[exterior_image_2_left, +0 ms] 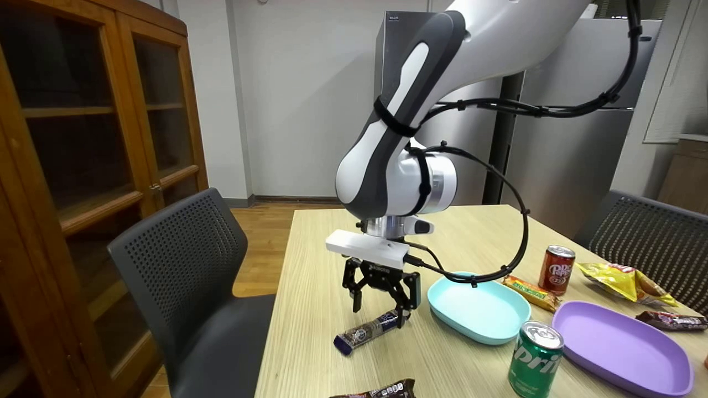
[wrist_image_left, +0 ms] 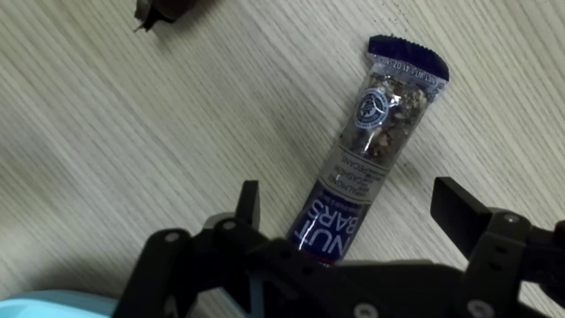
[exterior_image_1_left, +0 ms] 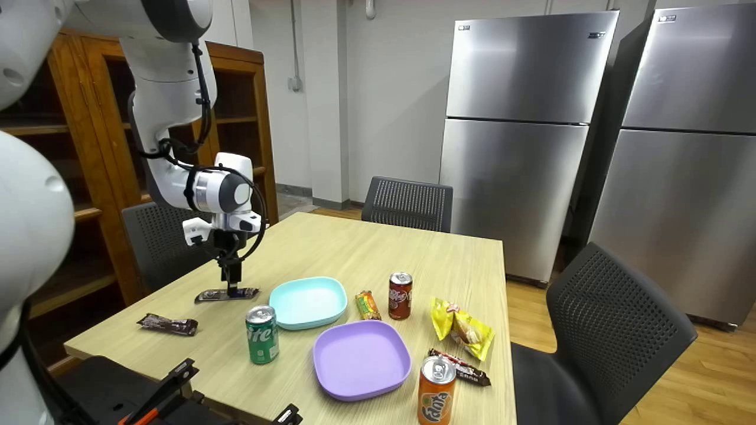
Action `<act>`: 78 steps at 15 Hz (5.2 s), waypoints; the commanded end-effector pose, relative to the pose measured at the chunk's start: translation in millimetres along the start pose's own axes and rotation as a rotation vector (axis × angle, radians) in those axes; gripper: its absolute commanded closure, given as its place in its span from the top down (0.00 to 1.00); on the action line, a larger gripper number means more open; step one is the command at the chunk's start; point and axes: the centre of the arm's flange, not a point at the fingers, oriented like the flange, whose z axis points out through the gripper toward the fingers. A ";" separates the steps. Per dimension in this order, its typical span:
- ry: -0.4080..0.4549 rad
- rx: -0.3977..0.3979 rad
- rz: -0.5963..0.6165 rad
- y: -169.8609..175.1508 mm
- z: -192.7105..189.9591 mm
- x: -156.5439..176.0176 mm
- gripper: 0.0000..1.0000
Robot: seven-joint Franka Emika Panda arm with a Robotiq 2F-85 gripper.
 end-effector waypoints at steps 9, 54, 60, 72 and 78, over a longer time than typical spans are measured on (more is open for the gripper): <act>-0.003 -0.003 0.006 -4.4 10.0 -3.8 0.66; 0.098 -0.070 0.245 175.1 -114.0 45.3 0.05; 0.102 -0.128 0.304 227.3 -104.7 73.0 0.05; 0.110 -0.182 0.354 287.6 -92.8 105.2 0.05; 0.079 -0.199 0.307 309.2 -76.1 120.5 0.05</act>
